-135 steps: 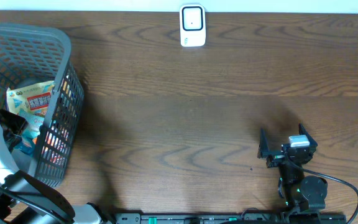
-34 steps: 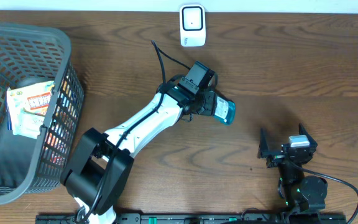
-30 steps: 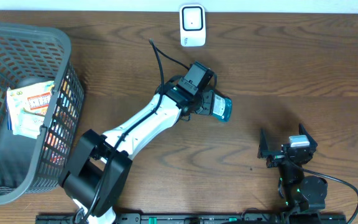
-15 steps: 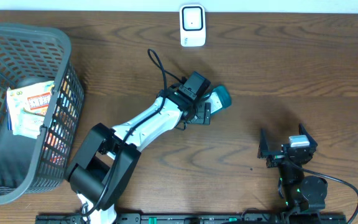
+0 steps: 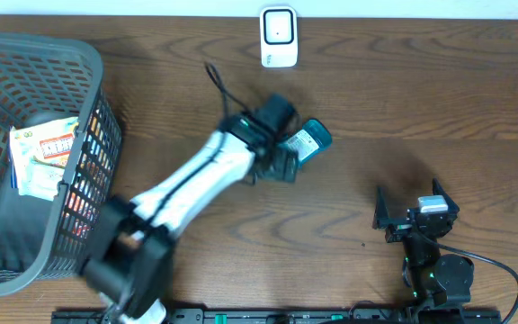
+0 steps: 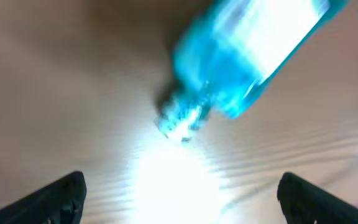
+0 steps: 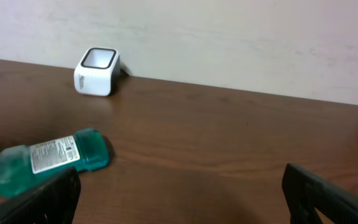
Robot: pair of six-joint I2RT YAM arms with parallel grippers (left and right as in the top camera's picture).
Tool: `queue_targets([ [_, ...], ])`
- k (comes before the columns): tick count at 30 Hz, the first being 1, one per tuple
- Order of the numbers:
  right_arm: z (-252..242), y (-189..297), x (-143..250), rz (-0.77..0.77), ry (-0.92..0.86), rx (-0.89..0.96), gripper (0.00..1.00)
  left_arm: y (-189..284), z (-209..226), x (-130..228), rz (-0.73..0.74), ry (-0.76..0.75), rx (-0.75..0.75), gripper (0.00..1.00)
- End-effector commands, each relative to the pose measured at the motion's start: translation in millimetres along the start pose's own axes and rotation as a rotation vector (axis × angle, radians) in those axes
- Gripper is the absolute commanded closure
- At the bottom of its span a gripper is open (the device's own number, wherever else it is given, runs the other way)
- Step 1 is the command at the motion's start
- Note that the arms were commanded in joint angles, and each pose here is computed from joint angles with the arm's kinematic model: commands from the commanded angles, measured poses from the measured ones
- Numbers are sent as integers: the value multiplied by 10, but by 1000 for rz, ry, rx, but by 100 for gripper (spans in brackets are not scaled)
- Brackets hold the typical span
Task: Scan the item barcode
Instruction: 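Lower the bottle onto the table center and release it, then grasp the small orange box in the basket with the left gripper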
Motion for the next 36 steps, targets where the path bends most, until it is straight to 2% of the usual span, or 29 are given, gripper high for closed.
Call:
queue_targets([
  [1, -10, -1, 12, 5, -16, 3, 1, 1545, 267, -722, -451, 13, -22, 2],
  [4, -10, -1, 12, 5, -16, 3, 1, 2527, 725, -898, -718, 137, -56, 2],
  [7, -10, -1, 12, 5, -16, 3, 1, 3099, 1327, -811, -866, 286, -159, 2],
  [9, -10, -1, 12, 5, -16, 3, 1, 3243, 1735, -653, -884, 420, -233, 2],
  [11, -10, -1, 12, 5, -16, 3, 1, 3256, 2231, -374, -837, 626, -314, 2],
  [14, -10, -1, 12, 5, -16, 3, 1, 3050, 2856, 126, -688, 963, -405, 2],
  [16, -10, -1, 12, 5, -16, 3, 1, 2779, 3186, 452, -547, 1174, -406, 2],
  [20, -10, -1, 12, 5, -16, 3, 1, 2261, 3462, 762, -336, 1422, -308, 2],
  [23, -10, -1, 12, 5, -16, 3, 1, 1894, 3569, 875, -212, 1549, -249, 2],
  [24, -10, -1, 12, 5, -16, 3, 1, 1656, 3594, 948, -131, 1631, -231, 2],
  [31, -10, -1, 12, 5, -16, 3, 1, 1044, 3583, 1222, 69, 1814, -259, 2],
  [36, -10, -1, 12, 5, -16, 3, 1, 800, 3615, 1422, 80, 1898, -338, 2],
])
Point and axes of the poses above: each gripper's point midway between its finger pads, its own y axis back along the fingers, its own z axis along the line the jaws close on, x = y × z, the point moved 3 cm from there along y, back along the fingers, and after that the axes turned 1 degree about -y, right-handed, at the moved point
